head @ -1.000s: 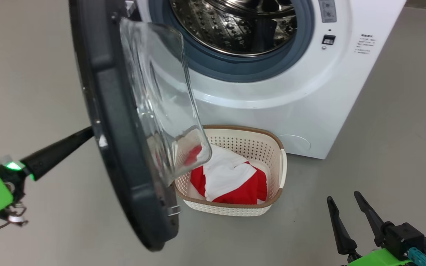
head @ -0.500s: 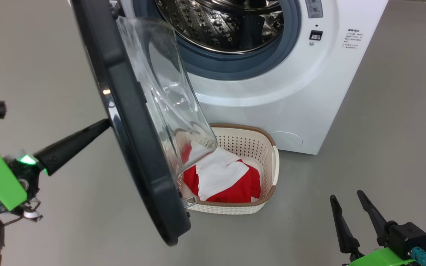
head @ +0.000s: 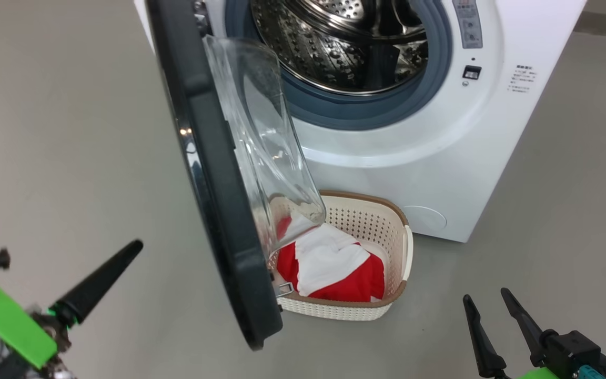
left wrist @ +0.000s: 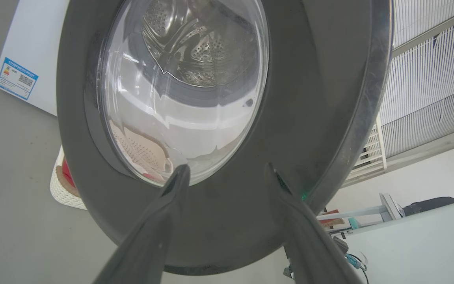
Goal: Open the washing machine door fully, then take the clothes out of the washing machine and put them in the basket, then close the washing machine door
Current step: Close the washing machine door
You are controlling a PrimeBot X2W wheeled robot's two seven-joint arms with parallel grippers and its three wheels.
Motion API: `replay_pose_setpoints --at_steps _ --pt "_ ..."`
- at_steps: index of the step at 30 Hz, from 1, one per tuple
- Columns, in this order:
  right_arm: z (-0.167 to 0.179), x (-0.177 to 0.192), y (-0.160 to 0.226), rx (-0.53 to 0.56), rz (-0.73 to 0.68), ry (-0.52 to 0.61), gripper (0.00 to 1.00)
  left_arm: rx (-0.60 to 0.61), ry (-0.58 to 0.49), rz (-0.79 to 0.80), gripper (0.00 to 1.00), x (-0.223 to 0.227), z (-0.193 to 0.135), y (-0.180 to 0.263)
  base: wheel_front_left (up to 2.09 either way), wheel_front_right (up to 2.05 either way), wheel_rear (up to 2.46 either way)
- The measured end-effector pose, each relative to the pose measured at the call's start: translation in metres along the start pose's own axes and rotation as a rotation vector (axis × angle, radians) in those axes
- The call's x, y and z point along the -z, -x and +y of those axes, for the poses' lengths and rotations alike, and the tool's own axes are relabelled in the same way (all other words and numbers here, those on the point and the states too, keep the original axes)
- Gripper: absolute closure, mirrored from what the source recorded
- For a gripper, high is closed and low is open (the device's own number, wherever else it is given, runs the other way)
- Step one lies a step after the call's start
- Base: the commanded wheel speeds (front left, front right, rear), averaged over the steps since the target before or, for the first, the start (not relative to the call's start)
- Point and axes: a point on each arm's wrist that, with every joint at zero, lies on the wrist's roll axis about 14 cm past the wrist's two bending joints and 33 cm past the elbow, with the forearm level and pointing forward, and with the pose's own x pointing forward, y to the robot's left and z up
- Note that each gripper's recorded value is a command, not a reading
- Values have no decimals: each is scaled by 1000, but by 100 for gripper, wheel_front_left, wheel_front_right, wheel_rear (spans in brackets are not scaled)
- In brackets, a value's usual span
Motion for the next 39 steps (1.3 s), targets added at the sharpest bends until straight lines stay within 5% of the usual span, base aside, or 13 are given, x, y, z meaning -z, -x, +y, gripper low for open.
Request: replay_pose_setpoints --at_steps 10,22,31,39 --pt "12 0 -2 -37 3 6 0 -226 106 -138 0 38 70 41 0 0 0" --pt "18 1 -2 -51 7 4 0 -340 106 -330 0 53 98 62 0 0 0" --pt "16 3 -1 -47 12 0 0 -450 -223 -259 0 88 124 73 0 0 0" --pt "14 3 -2 -41 11 0 0 -463 -591 -294 0 61 111 65 0 0 0"
